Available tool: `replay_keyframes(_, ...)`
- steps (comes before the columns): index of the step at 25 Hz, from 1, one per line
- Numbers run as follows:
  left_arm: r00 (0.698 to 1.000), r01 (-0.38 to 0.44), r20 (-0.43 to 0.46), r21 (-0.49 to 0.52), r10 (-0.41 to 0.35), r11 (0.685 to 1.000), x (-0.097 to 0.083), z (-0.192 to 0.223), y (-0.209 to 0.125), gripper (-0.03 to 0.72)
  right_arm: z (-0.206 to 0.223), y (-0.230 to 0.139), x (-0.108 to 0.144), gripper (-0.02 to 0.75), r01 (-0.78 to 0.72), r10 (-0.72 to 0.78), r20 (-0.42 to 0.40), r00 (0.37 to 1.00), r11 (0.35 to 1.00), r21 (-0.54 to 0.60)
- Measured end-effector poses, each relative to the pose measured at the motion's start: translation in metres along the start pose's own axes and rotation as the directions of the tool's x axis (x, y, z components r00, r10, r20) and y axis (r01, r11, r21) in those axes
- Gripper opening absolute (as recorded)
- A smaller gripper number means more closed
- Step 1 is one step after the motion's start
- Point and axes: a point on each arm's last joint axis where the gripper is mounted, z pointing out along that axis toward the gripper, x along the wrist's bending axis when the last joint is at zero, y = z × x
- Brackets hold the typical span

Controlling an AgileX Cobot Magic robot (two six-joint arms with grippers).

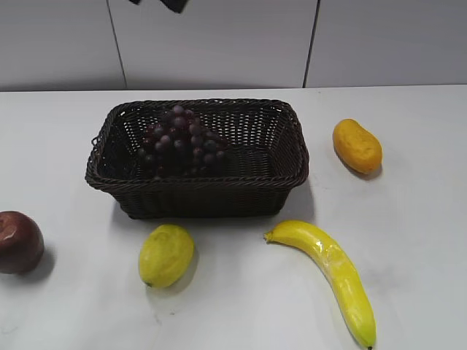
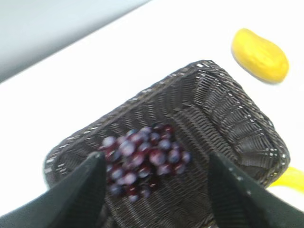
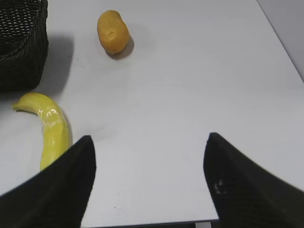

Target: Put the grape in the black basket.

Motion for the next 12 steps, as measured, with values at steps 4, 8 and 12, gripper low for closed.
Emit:
replay_keyframes(4,0.993,0.002,-0.119,0.034,0.002,0.999,0.011,-0.036,-0.008,0.628,0.0,0.0,0.0,0.538,0.0,0.0,0.0,1.0,1.0,0.0)
replay_keyframes(8,0.974,0.031,-0.225,0.024,-0.025,0.999,0.029,-0.056,-0.014,0.621,0.0,0.0,0.0,0.538,0.0,0.0,0.0,1.0,1.0,0.0)
replay_keyframes(12,0.958,0.104,-0.273,0.038,-0.09,0.994,0.05,-0.067,-0.032,0.617,0.0,0.0,0.0,0.538,0.0,0.0,0.0,1.0,1.0,0.0)
